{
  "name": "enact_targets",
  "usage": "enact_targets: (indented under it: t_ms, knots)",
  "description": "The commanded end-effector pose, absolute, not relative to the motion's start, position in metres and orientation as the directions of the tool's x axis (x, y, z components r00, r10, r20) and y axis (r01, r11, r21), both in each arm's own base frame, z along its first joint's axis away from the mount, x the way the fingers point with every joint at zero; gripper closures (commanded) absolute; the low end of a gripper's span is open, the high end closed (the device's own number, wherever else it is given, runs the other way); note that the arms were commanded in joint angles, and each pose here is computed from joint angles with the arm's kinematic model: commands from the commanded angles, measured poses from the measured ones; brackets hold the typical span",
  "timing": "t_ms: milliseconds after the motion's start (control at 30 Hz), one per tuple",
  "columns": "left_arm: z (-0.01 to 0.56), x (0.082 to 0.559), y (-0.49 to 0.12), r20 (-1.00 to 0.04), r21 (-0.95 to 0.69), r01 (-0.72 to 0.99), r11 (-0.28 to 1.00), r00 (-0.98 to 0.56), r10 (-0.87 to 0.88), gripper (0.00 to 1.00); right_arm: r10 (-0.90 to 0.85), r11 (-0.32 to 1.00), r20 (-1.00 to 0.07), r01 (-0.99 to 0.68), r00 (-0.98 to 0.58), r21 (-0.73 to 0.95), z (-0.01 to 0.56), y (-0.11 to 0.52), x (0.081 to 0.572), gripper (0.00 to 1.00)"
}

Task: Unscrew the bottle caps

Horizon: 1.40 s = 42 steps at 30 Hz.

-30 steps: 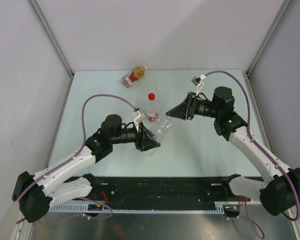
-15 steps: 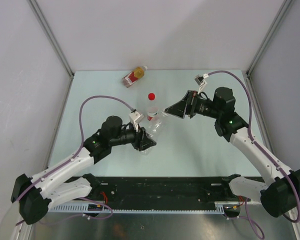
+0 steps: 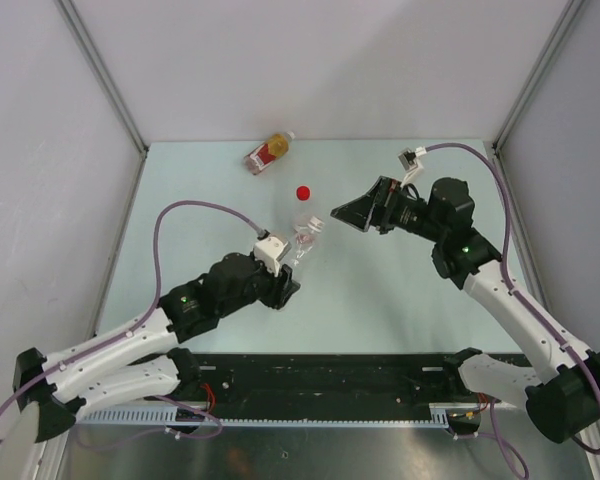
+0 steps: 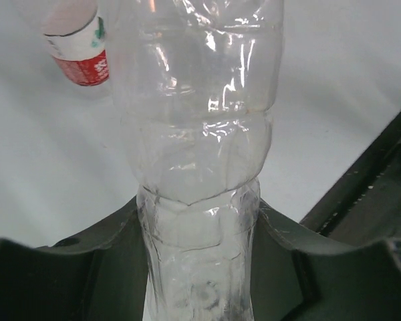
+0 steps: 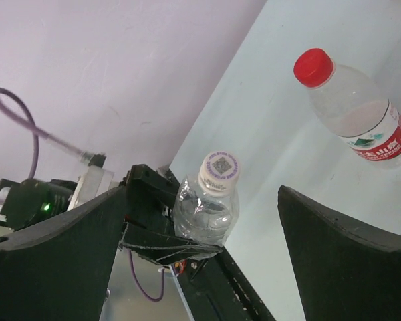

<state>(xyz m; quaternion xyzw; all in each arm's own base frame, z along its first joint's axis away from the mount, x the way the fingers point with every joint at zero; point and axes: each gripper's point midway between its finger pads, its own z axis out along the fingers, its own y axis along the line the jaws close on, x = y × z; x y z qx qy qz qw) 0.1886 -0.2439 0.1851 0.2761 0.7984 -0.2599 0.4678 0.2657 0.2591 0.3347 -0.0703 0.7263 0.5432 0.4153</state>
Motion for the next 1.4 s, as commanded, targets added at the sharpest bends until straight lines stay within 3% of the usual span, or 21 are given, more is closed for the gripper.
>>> enact_targets:
  t_ms: [0,167,467,867,1200,1367]
  knots:
    - [0.213,0.205,-0.229,-0.924,0.018,0.585,0.811,-0.299,0.236,1.00,0.361,0.402,-0.688,-0.560,-0.630,0.724,0.346,0.266,0.267,0.01]
    - [0.209,0.196,-0.240,-0.905,0.157,0.587,0.794,-0.237,0.354,1.00,0.298,0.437,-0.679,-0.536,-0.671,0.722,0.328,0.277,0.267,0.04]
    - [0.203,0.195,-0.253,-0.862,0.287,0.573,0.768,-0.196,0.468,1.00,0.227,0.433,-0.642,-0.515,-0.732,0.740,0.307,0.279,0.264,0.33]
    - [0.205,0.193,-0.251,-0.868,0.283,0.566,0.774,-0.193,0.458,1.00,0.175,0.423,-0.601,-0.491,-0.780,0.761,0.291,0.280,0.258,0.40]
    - [0.203,0.195,-0.256,-0.849,0.319,0.571,0.756,-0.182,0.495,1.00,0.195,0.383,-0.597,-0.500,-0.778,0.777,0.302,0.282,0.254,0.57]
    - [0.205,0.193,-0.257,-0.853,0.316,0.574,0.756,-0.176,0.491,1.00,0.198,0.382,-0.582,-0.485,-0.788,0.787,0.297,0.284,0.257,0.58]
